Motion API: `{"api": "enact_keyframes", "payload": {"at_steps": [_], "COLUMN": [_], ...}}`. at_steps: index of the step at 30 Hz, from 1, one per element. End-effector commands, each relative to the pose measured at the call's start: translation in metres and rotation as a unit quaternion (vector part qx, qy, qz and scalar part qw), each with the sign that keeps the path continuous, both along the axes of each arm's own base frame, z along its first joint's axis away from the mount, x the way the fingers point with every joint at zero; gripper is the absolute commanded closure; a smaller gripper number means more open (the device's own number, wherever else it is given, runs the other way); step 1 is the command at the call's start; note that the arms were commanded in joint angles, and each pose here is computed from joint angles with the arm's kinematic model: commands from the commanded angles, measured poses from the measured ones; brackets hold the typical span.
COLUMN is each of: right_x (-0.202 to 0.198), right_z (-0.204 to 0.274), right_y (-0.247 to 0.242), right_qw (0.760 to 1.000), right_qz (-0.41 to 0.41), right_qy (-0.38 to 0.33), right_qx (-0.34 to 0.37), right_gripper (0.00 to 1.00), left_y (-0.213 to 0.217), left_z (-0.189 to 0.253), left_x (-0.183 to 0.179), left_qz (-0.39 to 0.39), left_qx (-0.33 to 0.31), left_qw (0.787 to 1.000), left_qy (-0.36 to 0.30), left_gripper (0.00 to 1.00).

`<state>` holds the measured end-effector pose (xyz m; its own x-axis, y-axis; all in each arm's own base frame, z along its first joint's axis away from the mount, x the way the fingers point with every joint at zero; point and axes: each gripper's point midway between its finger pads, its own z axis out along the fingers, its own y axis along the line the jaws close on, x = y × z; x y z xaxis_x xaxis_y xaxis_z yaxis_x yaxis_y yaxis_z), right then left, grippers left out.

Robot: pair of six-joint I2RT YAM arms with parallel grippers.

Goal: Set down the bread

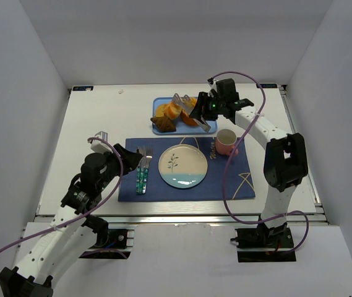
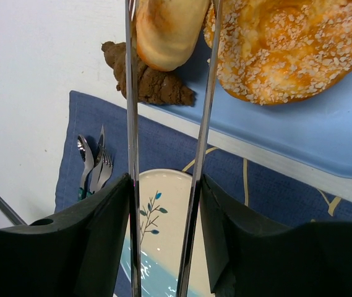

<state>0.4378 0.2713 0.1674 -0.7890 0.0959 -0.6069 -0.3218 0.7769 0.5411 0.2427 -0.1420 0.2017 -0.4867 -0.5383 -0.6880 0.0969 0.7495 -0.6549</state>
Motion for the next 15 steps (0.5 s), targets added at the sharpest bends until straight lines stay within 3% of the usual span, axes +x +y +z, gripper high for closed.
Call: {"api": "enact_keyframes", "payload": {"at_steps": [1,15], "right_x": [-0.005,-0.009], "right_z": [0.025,0.028], "right_y": [0.007,0.007], "right_qw": [1.000,1.000], "right_qz": [0.005,-0.001], "right_qy": [-0.022,-0.012], "right_qx": [0.017,0.027], "right_gripper": [0.48,0.51], "left_y": [0.005,0.006], "left_z": [0.007,0.006], "left_x": [-0.001,-0.003], "left_qz": [0.010,0.012], "left_qx": [0.002,0.001], "left_qw": [1.000,1.000], "left_qy": [-0.007,-0.007], "left_gripper": [0.38,0.38]}}
